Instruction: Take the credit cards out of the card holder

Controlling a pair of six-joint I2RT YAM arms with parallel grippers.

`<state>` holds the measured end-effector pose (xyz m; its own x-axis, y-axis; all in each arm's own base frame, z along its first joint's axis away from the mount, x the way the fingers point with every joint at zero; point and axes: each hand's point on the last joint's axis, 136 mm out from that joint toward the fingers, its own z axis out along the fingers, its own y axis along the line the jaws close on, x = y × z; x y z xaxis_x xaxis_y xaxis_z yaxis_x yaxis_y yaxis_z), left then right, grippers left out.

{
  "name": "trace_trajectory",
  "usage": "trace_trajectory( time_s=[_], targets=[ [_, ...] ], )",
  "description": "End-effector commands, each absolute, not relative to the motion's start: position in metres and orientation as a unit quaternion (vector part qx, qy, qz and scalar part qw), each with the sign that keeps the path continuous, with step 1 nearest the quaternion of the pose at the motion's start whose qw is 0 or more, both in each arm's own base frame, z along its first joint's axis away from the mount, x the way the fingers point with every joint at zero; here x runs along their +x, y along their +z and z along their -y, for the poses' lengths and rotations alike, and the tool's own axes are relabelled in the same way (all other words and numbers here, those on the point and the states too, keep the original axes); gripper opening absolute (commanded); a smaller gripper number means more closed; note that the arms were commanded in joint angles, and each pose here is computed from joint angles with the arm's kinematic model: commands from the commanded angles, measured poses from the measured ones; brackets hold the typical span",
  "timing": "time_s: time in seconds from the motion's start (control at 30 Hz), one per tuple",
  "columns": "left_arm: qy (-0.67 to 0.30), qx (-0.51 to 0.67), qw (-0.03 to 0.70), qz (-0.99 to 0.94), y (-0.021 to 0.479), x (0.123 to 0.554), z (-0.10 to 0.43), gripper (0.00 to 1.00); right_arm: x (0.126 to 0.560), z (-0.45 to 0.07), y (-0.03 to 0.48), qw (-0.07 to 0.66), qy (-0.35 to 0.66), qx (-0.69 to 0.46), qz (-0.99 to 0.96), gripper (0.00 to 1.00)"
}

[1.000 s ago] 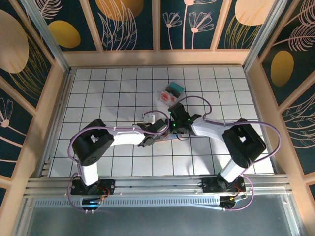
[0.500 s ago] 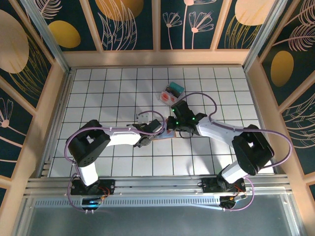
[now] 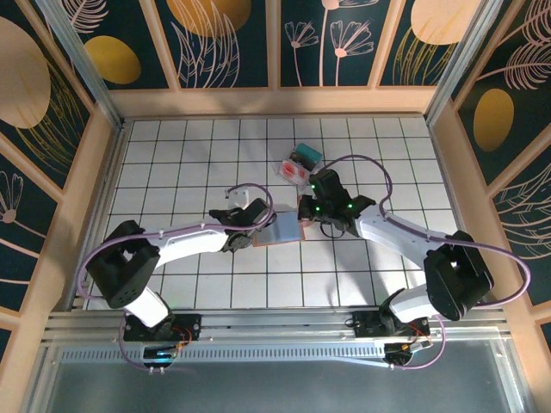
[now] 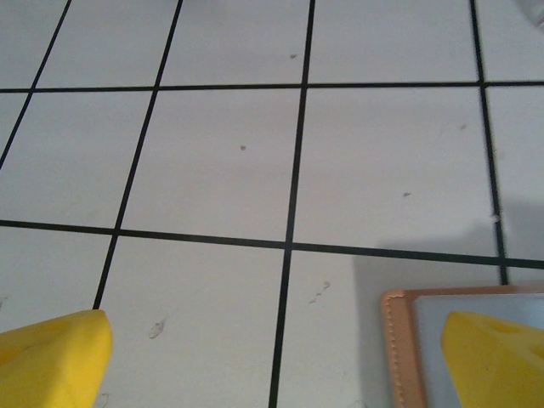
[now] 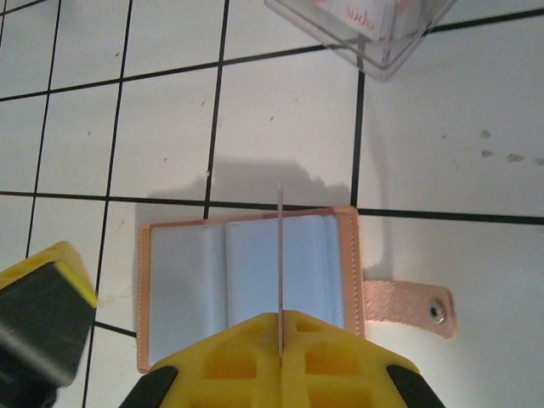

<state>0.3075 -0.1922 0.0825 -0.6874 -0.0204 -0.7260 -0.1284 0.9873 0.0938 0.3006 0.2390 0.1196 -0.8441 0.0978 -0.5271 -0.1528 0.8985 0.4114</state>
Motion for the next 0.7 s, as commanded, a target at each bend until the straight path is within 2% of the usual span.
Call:
trace_trajectory(
  time_s=[0.0, 0.33, 0.67],
  targets=[
    [0.041, -0.042, 0.374, -0.925, 0.078, 0.3, 0.197, 0.99, 0.317, -0.225, 0.143, 0.325, 0.2, -0.023, -0.924, 0.0],
    [0.042, -0.014, 0.333, -0.942, 0.046, 0.27, 0.218, 0.99, 0.346, -0.209, 0.18, 0.404, 0.199, -0.053, -0.891, 0.0],
    [0.089, -0.018, 0.333, -0.939, 0.028, 0.271, 0.199, 0.99, 0.365, -0.206, 0.18, 0.413, 0.212, -0.064, -0.883, 0.0]
  ],
)
